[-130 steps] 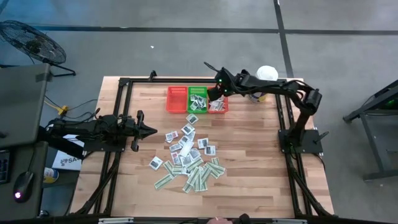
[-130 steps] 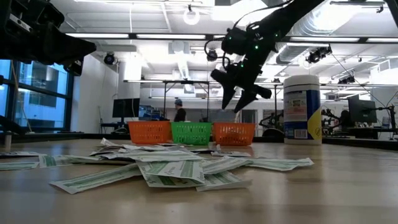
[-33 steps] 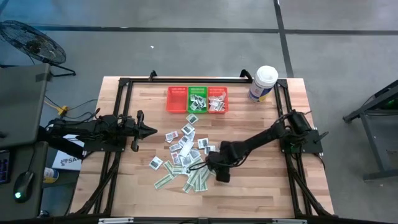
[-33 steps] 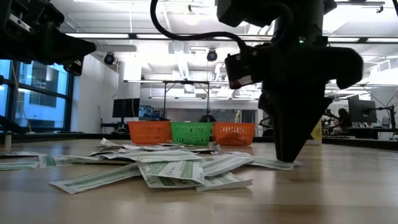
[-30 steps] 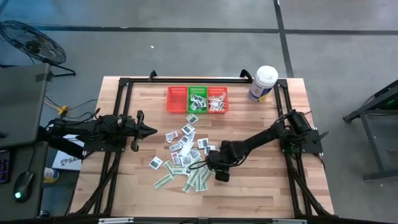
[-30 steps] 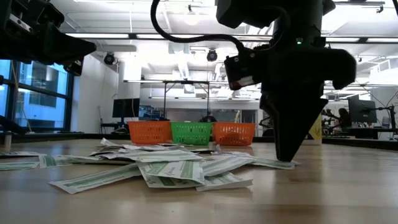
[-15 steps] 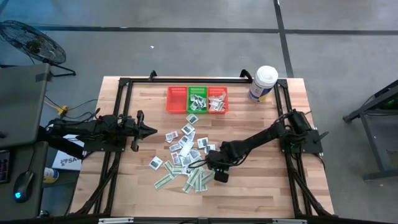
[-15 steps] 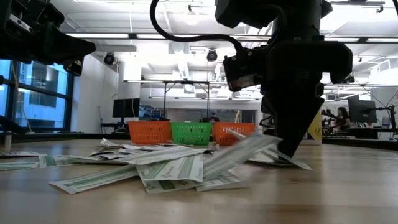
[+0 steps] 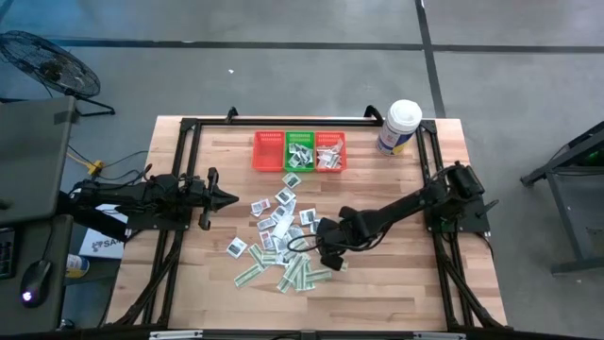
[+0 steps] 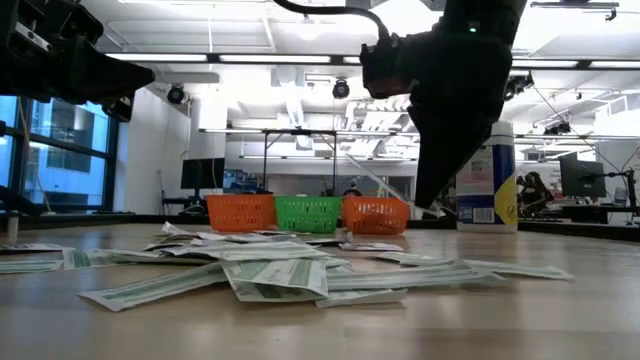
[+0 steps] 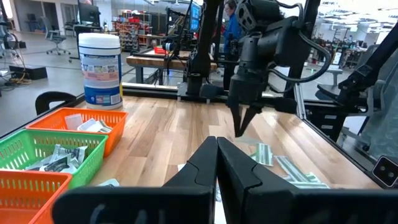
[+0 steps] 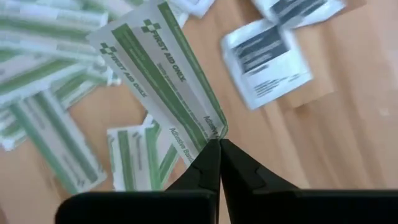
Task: Pick & Place First Aid Supplies
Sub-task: Put the bandage pack into the right orange bin
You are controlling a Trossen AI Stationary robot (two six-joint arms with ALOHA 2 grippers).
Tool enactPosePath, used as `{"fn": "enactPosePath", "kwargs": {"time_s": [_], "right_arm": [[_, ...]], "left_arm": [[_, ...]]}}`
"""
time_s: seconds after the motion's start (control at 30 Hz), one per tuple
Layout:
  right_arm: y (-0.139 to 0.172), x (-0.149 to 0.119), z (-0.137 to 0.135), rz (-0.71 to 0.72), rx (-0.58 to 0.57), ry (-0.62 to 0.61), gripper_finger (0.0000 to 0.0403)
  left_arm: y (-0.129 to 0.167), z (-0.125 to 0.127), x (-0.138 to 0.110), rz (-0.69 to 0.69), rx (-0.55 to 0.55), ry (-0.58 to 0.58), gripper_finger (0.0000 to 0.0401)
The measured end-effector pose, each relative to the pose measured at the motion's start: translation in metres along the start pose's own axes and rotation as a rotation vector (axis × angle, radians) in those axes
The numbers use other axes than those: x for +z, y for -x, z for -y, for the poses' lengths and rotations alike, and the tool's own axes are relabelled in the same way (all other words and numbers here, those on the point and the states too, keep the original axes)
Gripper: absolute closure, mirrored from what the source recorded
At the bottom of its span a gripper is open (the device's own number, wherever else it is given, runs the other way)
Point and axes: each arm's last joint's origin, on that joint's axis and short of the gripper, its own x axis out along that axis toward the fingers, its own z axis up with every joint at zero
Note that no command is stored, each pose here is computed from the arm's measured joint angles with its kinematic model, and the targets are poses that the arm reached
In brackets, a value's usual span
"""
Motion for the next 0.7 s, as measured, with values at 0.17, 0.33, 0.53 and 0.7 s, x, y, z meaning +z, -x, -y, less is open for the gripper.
{"fn": "enactPosePath", "kwargs": {"time_s": [0.17, 0.33, 0.53, 0.7], "right_arm": [[0.000, 0.002, 0.002, 0.051, -0.059, -0.029, 0.0402], [0.004, 0.010, 0.012, 0.066, -0.062, -0.060, 0.0402], [0.027, 0.029, 0.041, 0.110, -0.077, -0.084, 0.0402], [0.048, 0.041, 0.071, 0.125, -0.101, -0.121, 0.0402]], "left_arm": [[0.000, 0.000, 0.000, 0.000, 0.000, 0.000, 0.0400], [0.000, 0.000, 0.000, 0.000, 0.000, 0.000, 0.0400], [0.000, 0.000, 0.000, 0.000, 0.000, 0.000, 0.0400], [0.000, 0.000, 0.000, 0.000, 0.000, 0.000, 0.0400]]}}
